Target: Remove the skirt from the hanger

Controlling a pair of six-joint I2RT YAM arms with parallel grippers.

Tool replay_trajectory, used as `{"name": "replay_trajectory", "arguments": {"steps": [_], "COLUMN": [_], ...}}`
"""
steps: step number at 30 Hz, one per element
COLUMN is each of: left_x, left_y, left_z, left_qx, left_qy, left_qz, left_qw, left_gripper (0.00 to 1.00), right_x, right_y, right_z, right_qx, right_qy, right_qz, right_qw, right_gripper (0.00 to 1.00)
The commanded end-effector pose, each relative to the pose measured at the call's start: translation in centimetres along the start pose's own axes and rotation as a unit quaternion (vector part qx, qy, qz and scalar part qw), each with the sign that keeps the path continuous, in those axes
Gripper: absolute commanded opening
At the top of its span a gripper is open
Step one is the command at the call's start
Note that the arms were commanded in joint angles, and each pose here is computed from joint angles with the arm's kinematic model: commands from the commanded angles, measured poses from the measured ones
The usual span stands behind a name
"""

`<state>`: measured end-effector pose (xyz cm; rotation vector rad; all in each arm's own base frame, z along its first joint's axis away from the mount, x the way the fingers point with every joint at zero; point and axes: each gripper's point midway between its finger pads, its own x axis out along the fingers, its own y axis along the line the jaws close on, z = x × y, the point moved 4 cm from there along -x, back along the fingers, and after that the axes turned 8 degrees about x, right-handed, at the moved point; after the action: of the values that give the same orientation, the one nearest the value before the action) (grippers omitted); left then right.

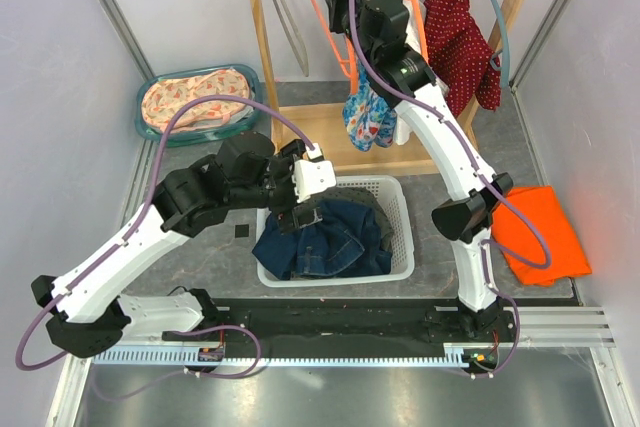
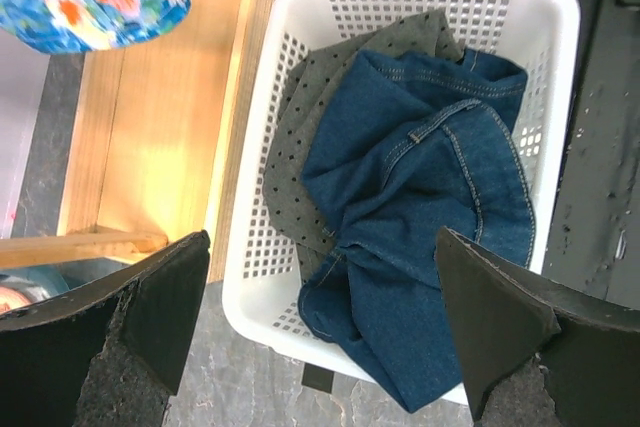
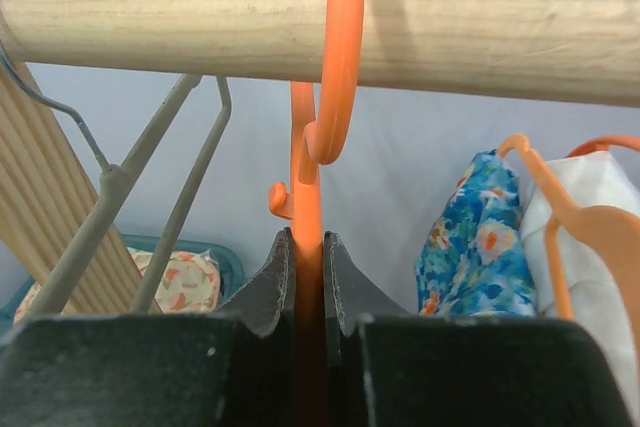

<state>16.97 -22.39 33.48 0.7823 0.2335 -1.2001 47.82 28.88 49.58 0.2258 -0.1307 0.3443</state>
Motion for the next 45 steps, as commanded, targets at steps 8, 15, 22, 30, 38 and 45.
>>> {"name": "replay_trajectory", "arguments": {"steps": [8, 15, 22, 30, 38, 45], "left_x": [-1.9, -2.0, -2.0, -1.7, -1.4, -1.3], "left_y": [0.0, 0.0, 0.2, 0.4, 1.5, 2.2], "left_z": [1.5, 1.7, 2.0, 1.6, 1.6, 0.9], "left_qx": [-0.013, -0.015, -0.016, -0.018, -0.017, -0.023], "left_qy": [-0.03, -0.035, -0.039, -0.034, -0.028, -0.019], "left_qz": [0.001, 0.002, 0.003, 0.009, 0.033, 0.055], "left_qw": [0.999, 0.999, 0.999, 0.999, 0.999, 0.998], "left_gripper": [1.0, 1.0, 1.0, 1.0, 1.0, 1.0], "right_x": [0.8, 0.5, -0.2, -3.6, -10.0, -14.2], "right_y": [2.9, 6.3, 8.9, 7.0, 4.2, 1.0], "right_z": [-1.3, -3.3, -6.1, -0.5, 6.6, 10.2], "right_qx": [0.027, 0.007, -0.014, -0.024, -0.02, -0.019], "right_qy": [-0.003, 0.008, 0.034, 0.012, -0.005, -0.021], "right_qz": [0.045, 0.067, 0.066, 0.04, 0.022, -0.014], "right_qw": [0.999, 0.998, 0.997, 0.999, 1.0, 0.999], "right_gripper": [0.0, 0.0, 0.16, 0.75, 0.96, 0.95]}}
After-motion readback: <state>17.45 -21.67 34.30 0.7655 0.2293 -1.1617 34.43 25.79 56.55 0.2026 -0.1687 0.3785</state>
